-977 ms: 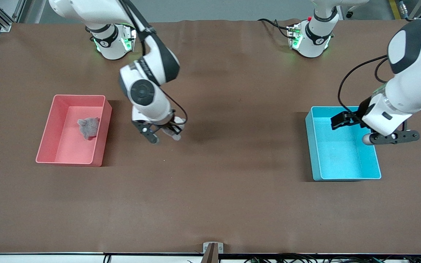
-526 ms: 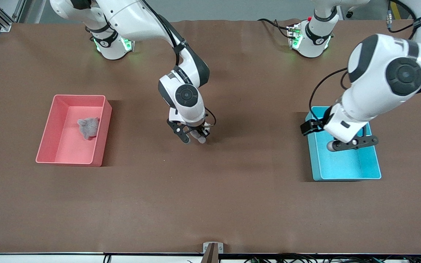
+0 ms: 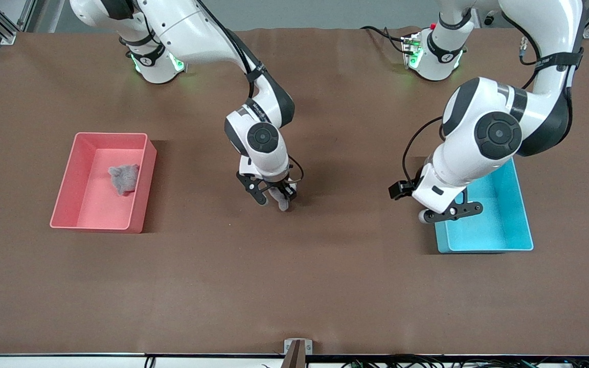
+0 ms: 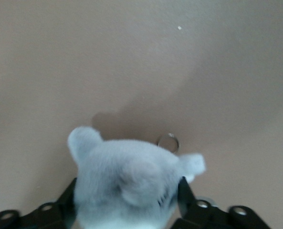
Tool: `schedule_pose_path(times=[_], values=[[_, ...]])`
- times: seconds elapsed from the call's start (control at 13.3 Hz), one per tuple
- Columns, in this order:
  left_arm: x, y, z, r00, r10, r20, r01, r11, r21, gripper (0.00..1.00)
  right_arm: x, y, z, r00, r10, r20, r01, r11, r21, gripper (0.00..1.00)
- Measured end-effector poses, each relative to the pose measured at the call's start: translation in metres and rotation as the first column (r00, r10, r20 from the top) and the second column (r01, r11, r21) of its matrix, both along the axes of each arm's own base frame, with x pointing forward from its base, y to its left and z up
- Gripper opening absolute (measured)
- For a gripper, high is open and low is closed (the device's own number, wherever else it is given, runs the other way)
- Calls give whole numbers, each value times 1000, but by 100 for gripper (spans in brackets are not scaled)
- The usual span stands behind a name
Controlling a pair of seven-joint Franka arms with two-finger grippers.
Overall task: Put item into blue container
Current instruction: 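Lower the plush onto the table center and open the right gripper, then grasp the plush with the left gripper while the right gripper reenters the box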
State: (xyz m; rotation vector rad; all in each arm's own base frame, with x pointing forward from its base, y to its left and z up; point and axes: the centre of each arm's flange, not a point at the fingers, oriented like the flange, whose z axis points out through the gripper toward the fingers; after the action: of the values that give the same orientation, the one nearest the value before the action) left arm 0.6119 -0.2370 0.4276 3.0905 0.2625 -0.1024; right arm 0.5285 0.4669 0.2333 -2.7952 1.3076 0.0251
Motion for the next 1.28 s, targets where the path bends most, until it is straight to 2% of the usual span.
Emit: schedule_pose_path(times=[0.08, 0.23, 0.38, 0.6, 0.75, 0.98, 1.28], values=[[0, -1, 0, 1000, -1, 0, 1, 1000, 0, 100, 8, -5, 7, 1000, 13, 5, -13, 1000, 1, 99], [-1, -5, 0, 1000, -7, 0, 7, 1000, -1, 100, 30, -26, 31, 998, 63, -1, -63, 998, -5, 100], [-2, -11, -4, 1000, -16, 1, 16, 1000, -2, 100, 53, -65, 71, 990, 140, -31, -140, 990, -11, 100], [-4, -28, -12, 1000, -25, 14, 25, 1000, -11, 100, 81, -152, 130, 955, 277, -103, -279, 960, -2, 100], [-9, -53, -19, 999, 25, 29, -24, 999, -20, 100, 94, -223, 163, 921, 367, -132, -370, 929, 4, 100], [-17, -102, -35, 995, 50, 86, -44, 997, -68, 100, 92, -317, 179, 867, 477, -142, -479, 877, 20, 100], [-26, -182, -56, 977, 112, 181, -77, 979, -191, 100, 73, -447, 172, 802, 582, -137, -577, 813, 79, 100]])
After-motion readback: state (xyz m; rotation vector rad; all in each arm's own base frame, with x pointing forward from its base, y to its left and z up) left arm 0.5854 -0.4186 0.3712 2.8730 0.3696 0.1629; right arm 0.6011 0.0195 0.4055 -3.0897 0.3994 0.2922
